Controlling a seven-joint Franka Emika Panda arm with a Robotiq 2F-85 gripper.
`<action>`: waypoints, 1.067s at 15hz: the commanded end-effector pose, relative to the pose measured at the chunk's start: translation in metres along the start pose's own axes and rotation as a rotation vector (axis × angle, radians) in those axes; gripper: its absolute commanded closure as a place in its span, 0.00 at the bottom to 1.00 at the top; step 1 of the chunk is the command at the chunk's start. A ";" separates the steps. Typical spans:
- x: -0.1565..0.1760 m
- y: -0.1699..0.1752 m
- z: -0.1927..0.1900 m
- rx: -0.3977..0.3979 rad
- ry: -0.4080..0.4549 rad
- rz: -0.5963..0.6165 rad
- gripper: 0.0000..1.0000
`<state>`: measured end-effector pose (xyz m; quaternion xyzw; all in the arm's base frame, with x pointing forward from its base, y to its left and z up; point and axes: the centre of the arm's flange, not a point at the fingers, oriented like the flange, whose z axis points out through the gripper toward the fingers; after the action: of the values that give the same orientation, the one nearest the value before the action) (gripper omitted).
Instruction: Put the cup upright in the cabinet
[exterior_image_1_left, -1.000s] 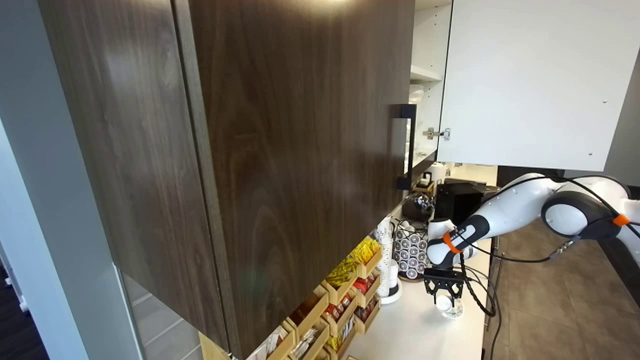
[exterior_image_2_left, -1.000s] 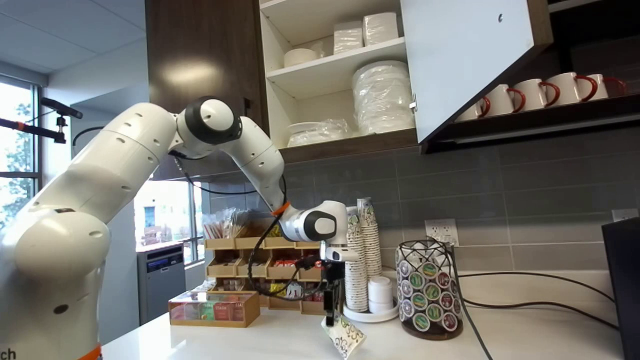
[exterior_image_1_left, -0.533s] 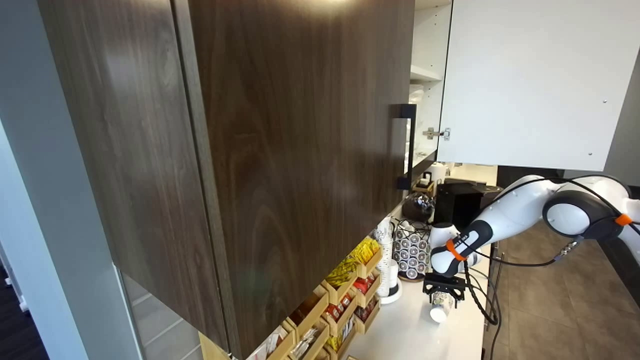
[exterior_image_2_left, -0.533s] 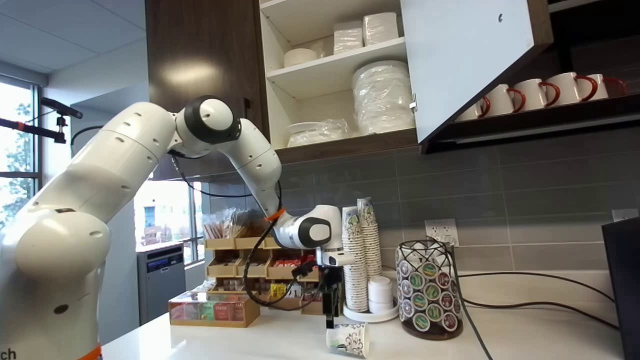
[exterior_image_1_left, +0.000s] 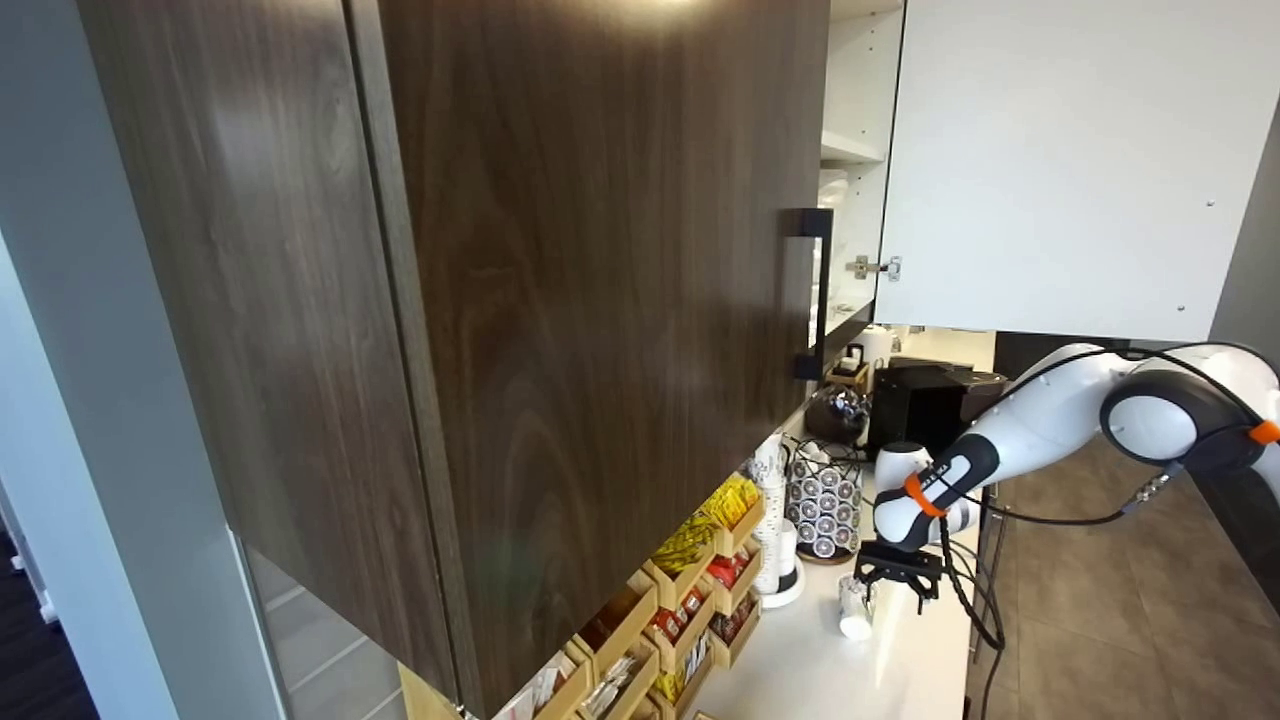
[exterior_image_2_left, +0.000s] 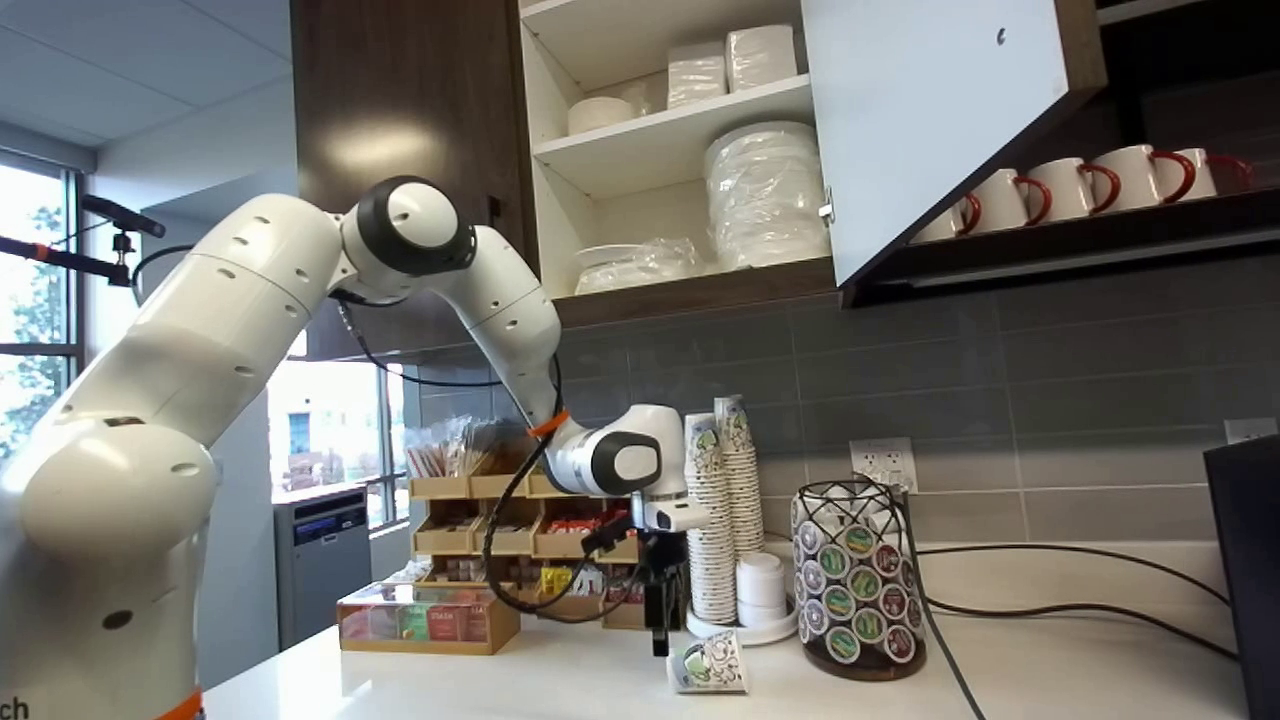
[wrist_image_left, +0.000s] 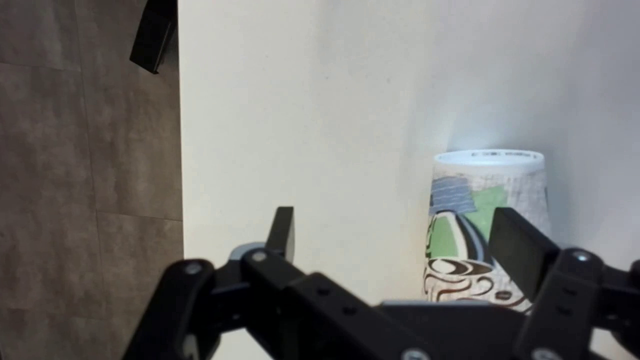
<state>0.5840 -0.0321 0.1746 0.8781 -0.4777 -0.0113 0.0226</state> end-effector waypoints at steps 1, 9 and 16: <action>0.014 0.038 -0.019 0.150 -0.024 0.075 0.00; 0.045 0.044 -0.032 0.270 -0.047 0.141 0.00; 0.092 0.058 -0.021 0.335 -0.072 0.276 0.00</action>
<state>0.5763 -0.1136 0.2093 0.8130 -0.5684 0.0382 -0.1199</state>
